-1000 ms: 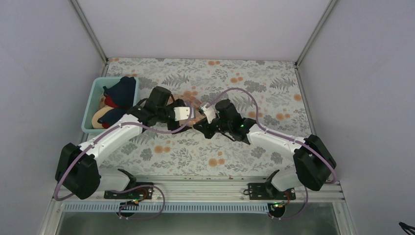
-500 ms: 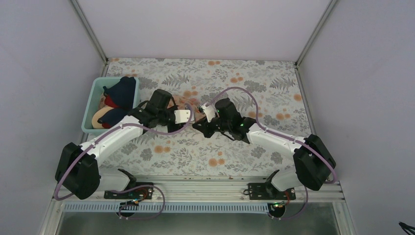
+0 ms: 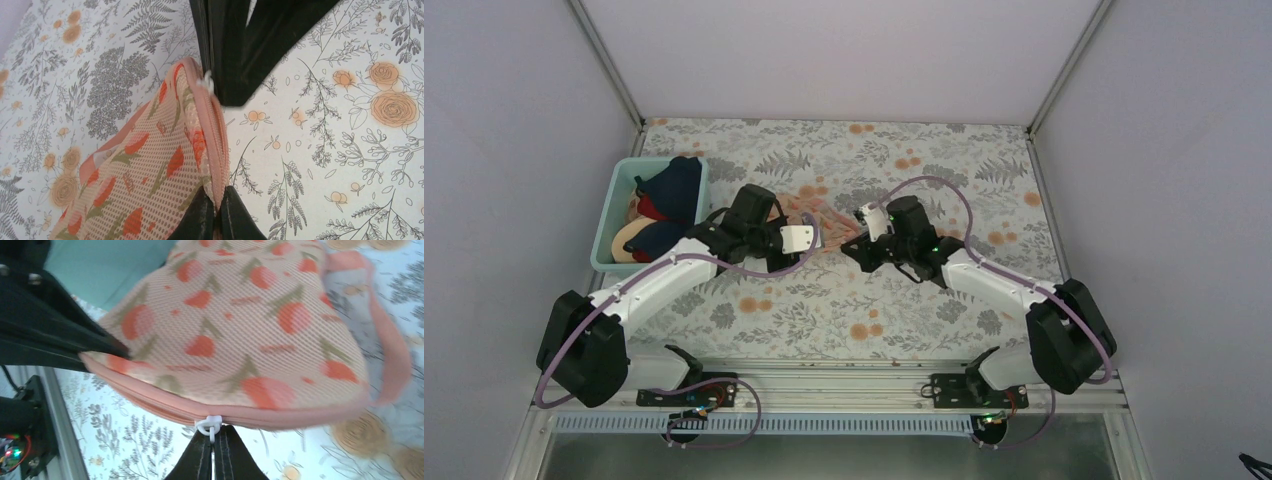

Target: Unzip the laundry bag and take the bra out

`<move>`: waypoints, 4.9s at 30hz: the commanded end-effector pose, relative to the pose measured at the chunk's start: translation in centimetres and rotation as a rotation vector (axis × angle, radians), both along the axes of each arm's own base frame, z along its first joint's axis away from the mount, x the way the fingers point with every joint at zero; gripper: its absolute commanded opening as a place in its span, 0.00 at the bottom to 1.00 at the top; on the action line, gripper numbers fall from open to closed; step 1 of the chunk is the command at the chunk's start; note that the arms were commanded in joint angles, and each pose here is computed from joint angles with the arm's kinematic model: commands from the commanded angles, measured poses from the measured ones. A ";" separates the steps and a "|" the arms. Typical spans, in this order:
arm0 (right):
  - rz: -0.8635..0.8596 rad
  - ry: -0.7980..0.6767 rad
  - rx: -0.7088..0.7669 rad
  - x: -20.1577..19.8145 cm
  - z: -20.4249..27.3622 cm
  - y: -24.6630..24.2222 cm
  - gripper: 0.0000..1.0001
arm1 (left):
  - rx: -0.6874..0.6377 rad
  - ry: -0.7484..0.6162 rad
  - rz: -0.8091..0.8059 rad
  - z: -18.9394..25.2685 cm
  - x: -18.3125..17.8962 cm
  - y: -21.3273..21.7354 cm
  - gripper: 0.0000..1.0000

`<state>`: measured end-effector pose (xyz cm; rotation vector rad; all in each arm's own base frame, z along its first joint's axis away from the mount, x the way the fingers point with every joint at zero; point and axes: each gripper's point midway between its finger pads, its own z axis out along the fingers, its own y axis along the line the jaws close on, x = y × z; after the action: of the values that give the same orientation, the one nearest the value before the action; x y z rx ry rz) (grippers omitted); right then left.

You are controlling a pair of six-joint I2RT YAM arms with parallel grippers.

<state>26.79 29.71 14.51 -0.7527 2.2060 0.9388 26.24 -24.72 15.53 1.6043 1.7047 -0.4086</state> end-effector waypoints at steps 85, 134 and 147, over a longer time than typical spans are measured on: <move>0.041 0.156 0.037 -1.2 -3.4 -1.3 0.04 | 0.261 -0.194 0.137 -3.9 2.4 6.9 0.03; 0.069 0.096 0.023 -1.9 -0.9 1.2 0.04 | 0.229 -0.124 -0.004 -3.1 -1.4 2.9 0.02; 0.012 0.101 0.023 -1.0 -1.4 -2.2 0.04 | 0.267 -0.163 0.053 -4.1 0.1 4.9 0.02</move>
<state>25.81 28.01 12.68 -0.7125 2.3103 1.0257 25.27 -21.97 12.26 1.7498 1.6830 -0.1070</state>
